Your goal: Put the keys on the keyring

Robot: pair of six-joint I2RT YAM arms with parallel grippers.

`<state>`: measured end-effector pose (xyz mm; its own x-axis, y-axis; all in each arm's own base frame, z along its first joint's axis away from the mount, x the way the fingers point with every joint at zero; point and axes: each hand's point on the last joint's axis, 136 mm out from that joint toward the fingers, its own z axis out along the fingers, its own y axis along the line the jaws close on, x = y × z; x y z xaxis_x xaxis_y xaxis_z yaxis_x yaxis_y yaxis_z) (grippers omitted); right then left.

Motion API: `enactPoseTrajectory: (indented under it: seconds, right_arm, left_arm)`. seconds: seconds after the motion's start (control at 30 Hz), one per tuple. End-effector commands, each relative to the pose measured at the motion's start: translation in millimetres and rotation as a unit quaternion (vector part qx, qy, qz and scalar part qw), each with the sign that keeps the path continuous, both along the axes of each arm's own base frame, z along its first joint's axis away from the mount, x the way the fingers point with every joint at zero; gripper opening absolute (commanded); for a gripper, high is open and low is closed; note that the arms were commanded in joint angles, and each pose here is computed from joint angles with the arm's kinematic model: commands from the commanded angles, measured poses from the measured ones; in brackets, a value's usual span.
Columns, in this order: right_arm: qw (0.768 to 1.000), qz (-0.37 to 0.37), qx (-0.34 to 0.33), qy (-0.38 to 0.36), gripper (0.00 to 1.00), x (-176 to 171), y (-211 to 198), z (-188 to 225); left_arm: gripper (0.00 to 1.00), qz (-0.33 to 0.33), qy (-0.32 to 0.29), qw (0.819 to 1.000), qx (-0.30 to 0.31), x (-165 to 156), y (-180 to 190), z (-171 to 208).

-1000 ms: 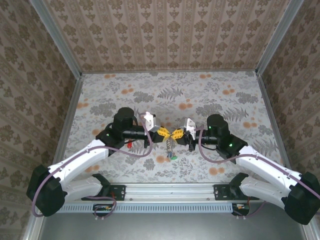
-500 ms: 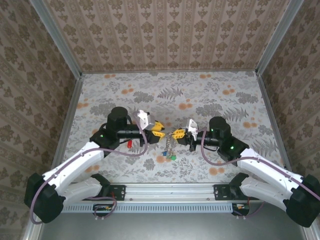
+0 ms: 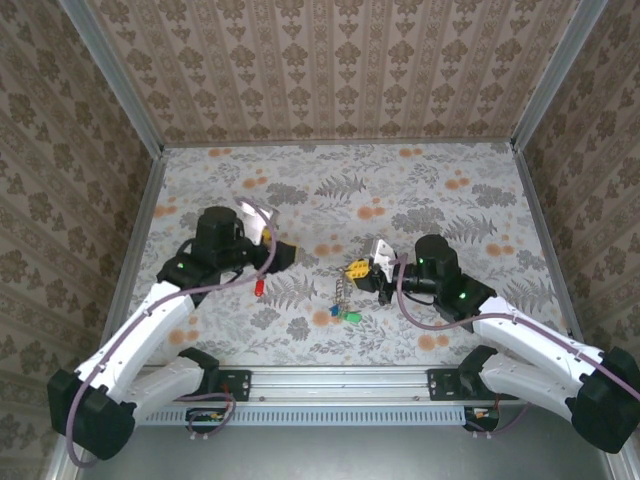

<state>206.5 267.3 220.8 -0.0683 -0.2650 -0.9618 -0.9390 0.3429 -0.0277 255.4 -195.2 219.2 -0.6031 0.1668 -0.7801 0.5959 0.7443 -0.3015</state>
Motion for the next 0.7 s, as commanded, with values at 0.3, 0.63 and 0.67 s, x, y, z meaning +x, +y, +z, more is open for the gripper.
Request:
enactPoseTrajectory:
  seconds: [0.3,0.63,0.67]
  right_arm:
    - [0.996,0.018,-0.077,-0.037,0.00,2.8,-3.3,0.6]
    - [0.997,-0.006,-0.072,-0.020,0.00,12.7,-0.6,-7.9]
    - [0.997,-0.010,-0.072,-0.017,0.00,13.9,-0.9,-8.5]
  left_arm:
    - [0.52,0.276,0.393,0.876,0.045,-37.3,79.7,-106.4]
    - [0.32,0.224,0.436,0.870,0.050,2.0,67.1,-139.1]
    - [0.33,0.220,0.445,0.867,0.052,3.4,65.0,-144.6]
